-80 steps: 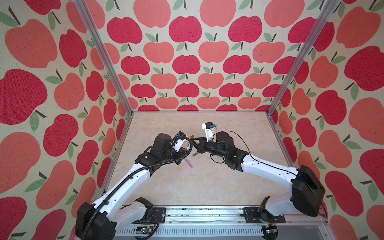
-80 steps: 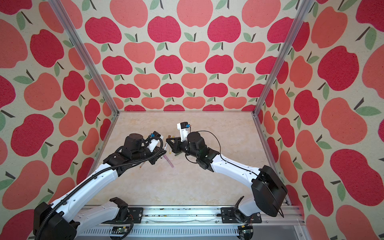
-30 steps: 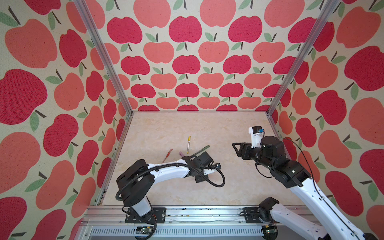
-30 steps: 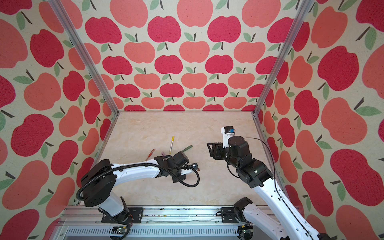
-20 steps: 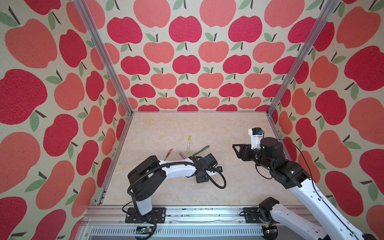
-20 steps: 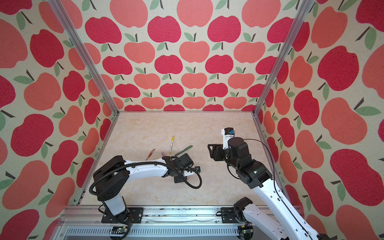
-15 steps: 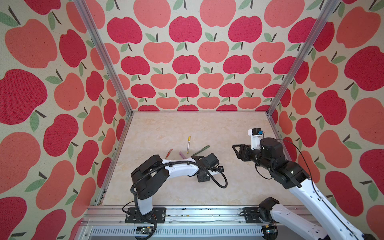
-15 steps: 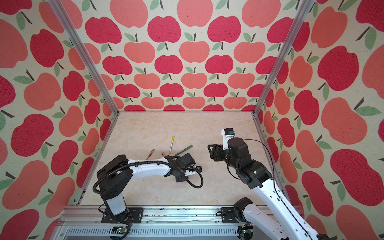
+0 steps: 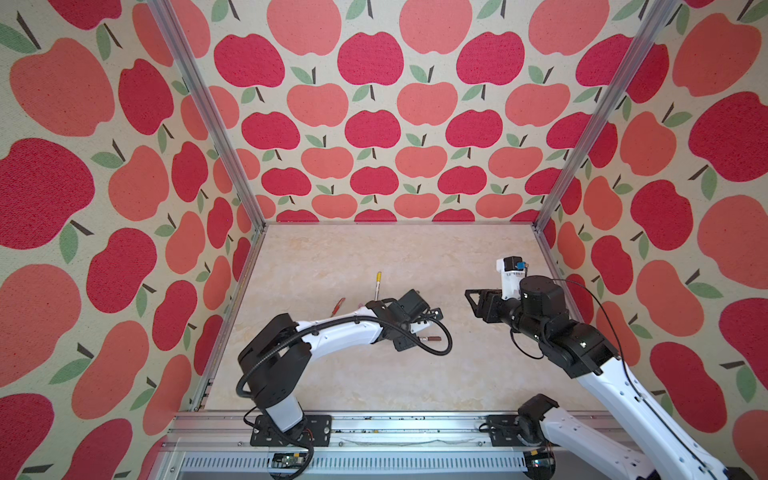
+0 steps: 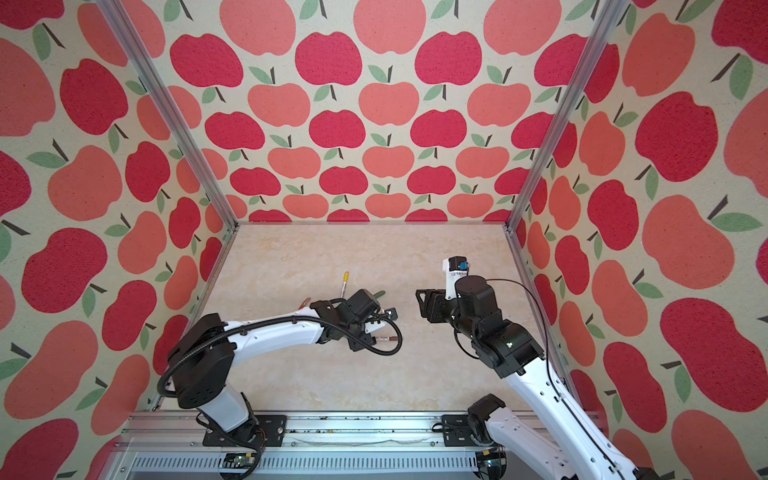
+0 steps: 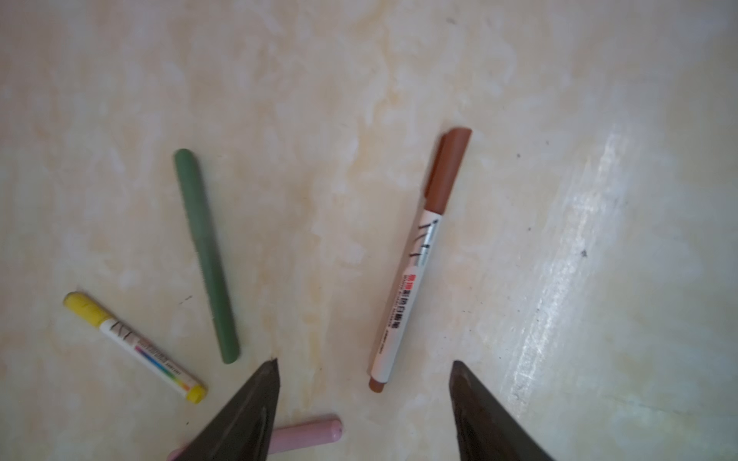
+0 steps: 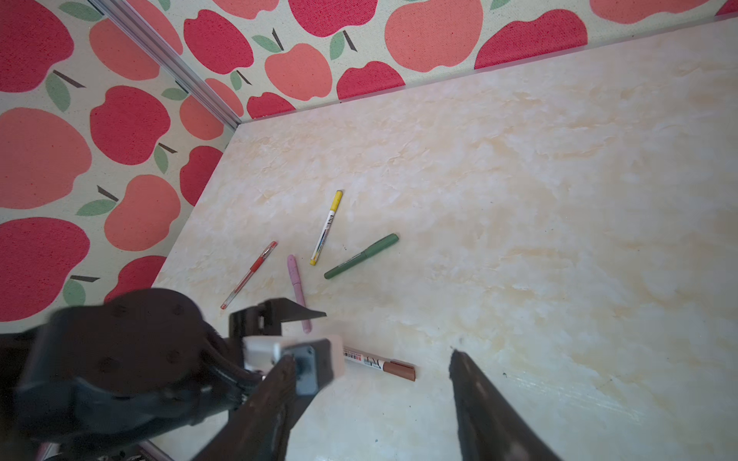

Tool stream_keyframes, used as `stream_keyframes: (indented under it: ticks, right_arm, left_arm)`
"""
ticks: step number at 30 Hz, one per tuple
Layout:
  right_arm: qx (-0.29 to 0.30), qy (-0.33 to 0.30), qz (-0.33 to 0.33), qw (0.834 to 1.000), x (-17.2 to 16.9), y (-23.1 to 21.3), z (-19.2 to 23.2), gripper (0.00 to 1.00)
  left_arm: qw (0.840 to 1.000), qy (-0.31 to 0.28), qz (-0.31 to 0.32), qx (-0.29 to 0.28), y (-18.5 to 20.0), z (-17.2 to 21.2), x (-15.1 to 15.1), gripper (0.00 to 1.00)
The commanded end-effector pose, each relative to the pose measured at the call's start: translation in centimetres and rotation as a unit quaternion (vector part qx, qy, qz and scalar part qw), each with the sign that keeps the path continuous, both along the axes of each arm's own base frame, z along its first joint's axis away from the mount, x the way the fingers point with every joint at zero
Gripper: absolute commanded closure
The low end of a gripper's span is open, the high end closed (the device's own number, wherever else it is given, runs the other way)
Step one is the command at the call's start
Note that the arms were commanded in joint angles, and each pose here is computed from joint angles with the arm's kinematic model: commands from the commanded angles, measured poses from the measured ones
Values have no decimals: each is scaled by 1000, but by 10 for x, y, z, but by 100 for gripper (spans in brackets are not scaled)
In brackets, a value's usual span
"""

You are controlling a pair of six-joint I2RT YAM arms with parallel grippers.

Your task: Insert the pens into the pen caps

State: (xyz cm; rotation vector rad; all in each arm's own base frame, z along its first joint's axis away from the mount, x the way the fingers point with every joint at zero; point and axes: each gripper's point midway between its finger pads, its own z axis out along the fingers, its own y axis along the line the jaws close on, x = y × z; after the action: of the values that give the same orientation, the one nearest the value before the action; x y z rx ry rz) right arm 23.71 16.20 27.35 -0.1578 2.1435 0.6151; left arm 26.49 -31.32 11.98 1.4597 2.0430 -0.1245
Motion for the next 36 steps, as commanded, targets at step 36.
stream_keyframes:
  ticks: [36]
  right_arm:
    - [-262,-231,-212,913,145,-144,-169,21]
  left_arm:
    - [791,-192,513,-273,350,-35,131,1]
